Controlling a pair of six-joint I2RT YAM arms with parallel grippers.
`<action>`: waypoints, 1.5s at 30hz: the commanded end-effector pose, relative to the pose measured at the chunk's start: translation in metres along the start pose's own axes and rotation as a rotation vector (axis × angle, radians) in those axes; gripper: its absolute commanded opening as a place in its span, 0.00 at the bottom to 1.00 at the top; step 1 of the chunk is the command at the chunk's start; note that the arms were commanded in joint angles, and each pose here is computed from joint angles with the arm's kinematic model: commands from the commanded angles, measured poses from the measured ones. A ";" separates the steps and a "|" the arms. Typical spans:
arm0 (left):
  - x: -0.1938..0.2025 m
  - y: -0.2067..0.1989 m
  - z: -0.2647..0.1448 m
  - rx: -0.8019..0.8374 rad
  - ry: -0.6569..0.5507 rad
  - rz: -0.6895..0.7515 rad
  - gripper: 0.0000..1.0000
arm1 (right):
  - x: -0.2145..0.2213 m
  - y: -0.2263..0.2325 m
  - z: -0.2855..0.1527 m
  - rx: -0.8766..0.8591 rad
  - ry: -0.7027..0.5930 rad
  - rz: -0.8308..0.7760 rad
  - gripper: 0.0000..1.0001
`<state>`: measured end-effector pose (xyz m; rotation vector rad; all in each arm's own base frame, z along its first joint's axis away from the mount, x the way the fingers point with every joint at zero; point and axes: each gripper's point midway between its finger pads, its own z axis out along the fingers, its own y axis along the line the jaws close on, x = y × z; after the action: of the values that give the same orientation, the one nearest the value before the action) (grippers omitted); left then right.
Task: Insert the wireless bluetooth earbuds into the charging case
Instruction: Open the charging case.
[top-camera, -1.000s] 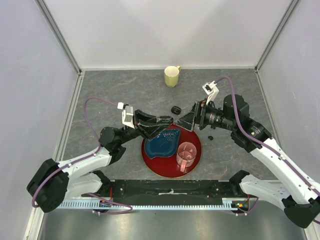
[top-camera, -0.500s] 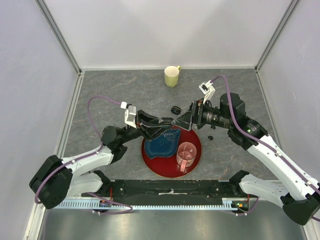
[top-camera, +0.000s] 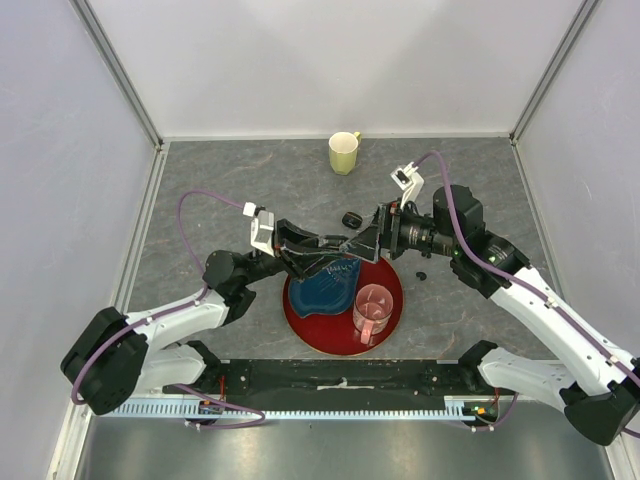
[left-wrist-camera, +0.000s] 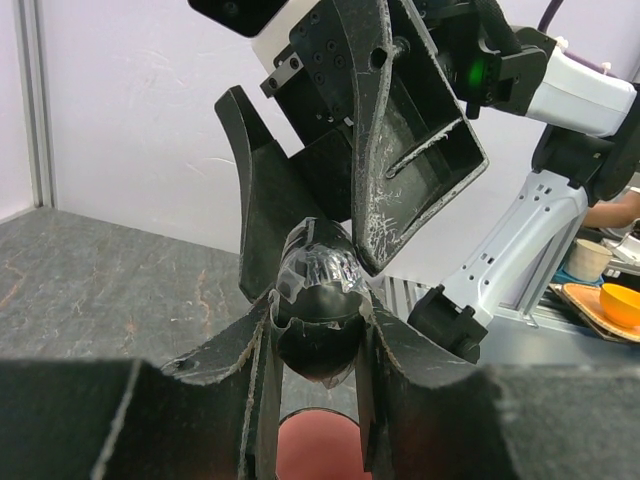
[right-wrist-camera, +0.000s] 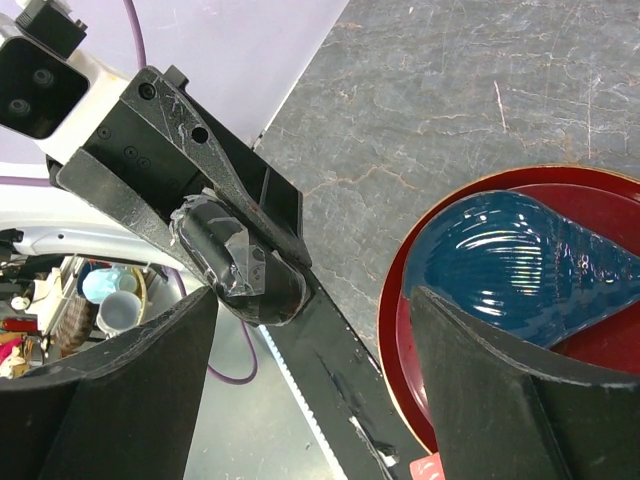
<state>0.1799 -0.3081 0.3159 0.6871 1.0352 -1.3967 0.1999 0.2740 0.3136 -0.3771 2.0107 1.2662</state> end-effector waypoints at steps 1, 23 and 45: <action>-0.023 -0.025 0.008 0.131 -0.049 0.070 0.02 | -0.019 0.004 0.001 0.016 -0.051 -0.050 0.84; -0.010 -0.031 -0.004 0.132 0.000 0.069 0.02 | -0.035 0.017 0.000 -0.022 -0.109 -0.016 0.85; -0.006 -0.025 -0.022 0.029 0.043 0.101 0.02 | -0.071 -0.085 -0.066 0.526 -0.292 -0.006 0.77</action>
<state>0.1512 -0.2923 0.3097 0.7776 1.0392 -1.3750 0.2442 0.2126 0.3667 -0.0743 1.8461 0.9729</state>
